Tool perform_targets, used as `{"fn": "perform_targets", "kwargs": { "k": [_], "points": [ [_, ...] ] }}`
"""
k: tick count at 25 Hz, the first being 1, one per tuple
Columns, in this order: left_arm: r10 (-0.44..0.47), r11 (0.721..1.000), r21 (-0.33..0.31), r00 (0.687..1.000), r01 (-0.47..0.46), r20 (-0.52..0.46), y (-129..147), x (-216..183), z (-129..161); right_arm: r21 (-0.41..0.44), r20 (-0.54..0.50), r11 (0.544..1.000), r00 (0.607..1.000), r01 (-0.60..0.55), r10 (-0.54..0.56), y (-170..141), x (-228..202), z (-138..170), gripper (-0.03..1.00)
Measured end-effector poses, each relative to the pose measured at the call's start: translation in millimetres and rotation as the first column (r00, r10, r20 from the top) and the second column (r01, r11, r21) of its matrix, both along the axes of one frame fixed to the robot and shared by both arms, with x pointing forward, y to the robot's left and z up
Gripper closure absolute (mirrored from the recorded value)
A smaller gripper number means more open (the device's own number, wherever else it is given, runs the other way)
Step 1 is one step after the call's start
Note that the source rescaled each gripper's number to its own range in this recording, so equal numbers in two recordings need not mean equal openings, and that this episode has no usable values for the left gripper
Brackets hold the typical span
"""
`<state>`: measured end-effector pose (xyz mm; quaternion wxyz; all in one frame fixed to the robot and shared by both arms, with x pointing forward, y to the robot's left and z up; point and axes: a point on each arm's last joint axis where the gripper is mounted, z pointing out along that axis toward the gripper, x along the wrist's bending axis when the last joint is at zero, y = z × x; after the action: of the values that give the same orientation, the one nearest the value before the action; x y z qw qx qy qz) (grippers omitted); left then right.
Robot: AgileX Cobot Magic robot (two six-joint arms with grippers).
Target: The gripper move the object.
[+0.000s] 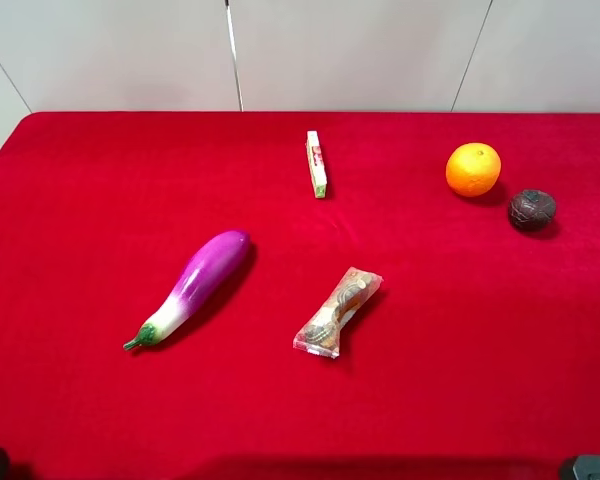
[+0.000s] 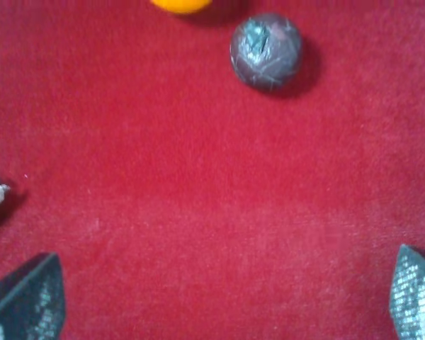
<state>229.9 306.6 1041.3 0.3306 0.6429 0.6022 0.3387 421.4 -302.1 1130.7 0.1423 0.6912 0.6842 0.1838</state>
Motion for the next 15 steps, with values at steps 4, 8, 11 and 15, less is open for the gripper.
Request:
{"fn": "perform_targets", "kwargs": {
  "k": [4,8,11,15],
  "points": [
    [0.0,1.0,0.0,1.0,0.0,0.0,0.0,0.0,0.0,-0.005,0.09,1.0,0.996,0.0,0.0,1.4,-22.1,15.6,-0.03],
    [0.0,1.0,0.0,1.0,0.0,0.0,0.0,0.0,0.0,-0.011,0.192,1.0,0.981,0.001,0.001,3.0,-48.9,30.9,-0.03],
    [0.0,1.0,0.0,1.0,0.0,0.0,0.0,0.0,0.0,-0.015,0.266,1.0,0.964,0.002,0.003,4.2,-69.7,40.4,-0.03],
    [0.0,1.0,0.0,1.0,0.0,0.0,0.0,0.0,0.0,-0.024,0.363,1.0,0.932,0.005,0.004,5.7,-98.2,50.5,-0.03]
  ]
}}
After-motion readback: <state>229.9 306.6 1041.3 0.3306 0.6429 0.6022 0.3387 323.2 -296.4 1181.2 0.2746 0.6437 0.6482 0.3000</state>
